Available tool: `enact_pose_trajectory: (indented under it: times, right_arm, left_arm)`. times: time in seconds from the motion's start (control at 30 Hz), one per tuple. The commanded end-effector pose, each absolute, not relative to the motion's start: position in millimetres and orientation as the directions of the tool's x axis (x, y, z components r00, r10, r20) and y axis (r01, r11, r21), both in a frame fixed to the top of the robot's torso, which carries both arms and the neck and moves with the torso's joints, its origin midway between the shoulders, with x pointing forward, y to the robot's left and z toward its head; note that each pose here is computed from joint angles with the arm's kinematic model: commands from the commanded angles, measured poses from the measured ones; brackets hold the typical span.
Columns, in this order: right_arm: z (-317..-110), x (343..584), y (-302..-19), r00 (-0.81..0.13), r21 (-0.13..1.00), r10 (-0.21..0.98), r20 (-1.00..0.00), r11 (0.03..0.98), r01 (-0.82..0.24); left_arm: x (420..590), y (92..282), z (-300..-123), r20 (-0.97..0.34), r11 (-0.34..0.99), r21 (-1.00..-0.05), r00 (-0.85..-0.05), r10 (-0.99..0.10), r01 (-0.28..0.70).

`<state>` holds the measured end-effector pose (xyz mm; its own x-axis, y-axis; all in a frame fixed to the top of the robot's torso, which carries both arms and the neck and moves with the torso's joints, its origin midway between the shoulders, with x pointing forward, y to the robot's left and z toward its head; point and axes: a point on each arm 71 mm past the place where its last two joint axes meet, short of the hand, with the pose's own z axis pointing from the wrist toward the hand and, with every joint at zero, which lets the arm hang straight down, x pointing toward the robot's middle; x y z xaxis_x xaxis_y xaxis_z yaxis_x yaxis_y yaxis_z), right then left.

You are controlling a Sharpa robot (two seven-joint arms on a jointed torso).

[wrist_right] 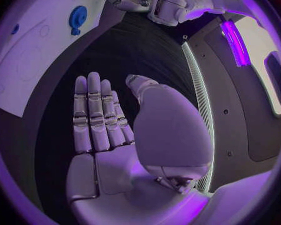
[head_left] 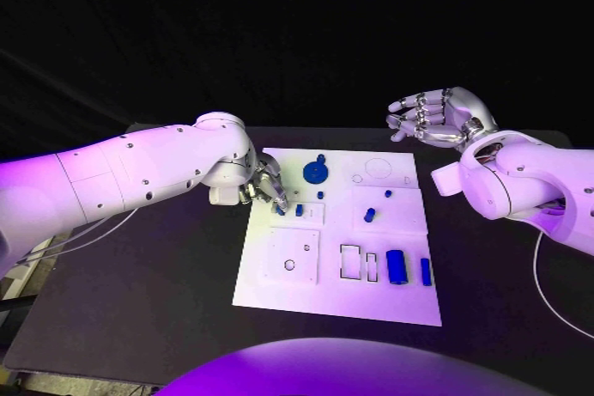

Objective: Assemble the parts on the task board

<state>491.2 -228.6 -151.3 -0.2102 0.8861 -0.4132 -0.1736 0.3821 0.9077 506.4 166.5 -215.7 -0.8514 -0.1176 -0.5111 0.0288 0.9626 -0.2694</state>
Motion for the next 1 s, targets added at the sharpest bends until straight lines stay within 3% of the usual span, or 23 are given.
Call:
enact_pose_trajectory:
  times: [0.03,1.0]
  right_arm:
    - [-151.2,490.5,-226.8,-0.225,0.908,0.882,-0.413,0.378,-0.182]
    - [-151.0,490.5,-226.9,-0.223,0.908,0.883,-0.412,0.377,-0.185]
  left_arm:
    - [505.2,164.7,-218.0,-0.507,0.963,-0.269,-0.854,-0.117,0.028]
    - [507.2,167.2,-218.8,-0.508,0.964,-0.266,-0.852,-0.126,0.016]
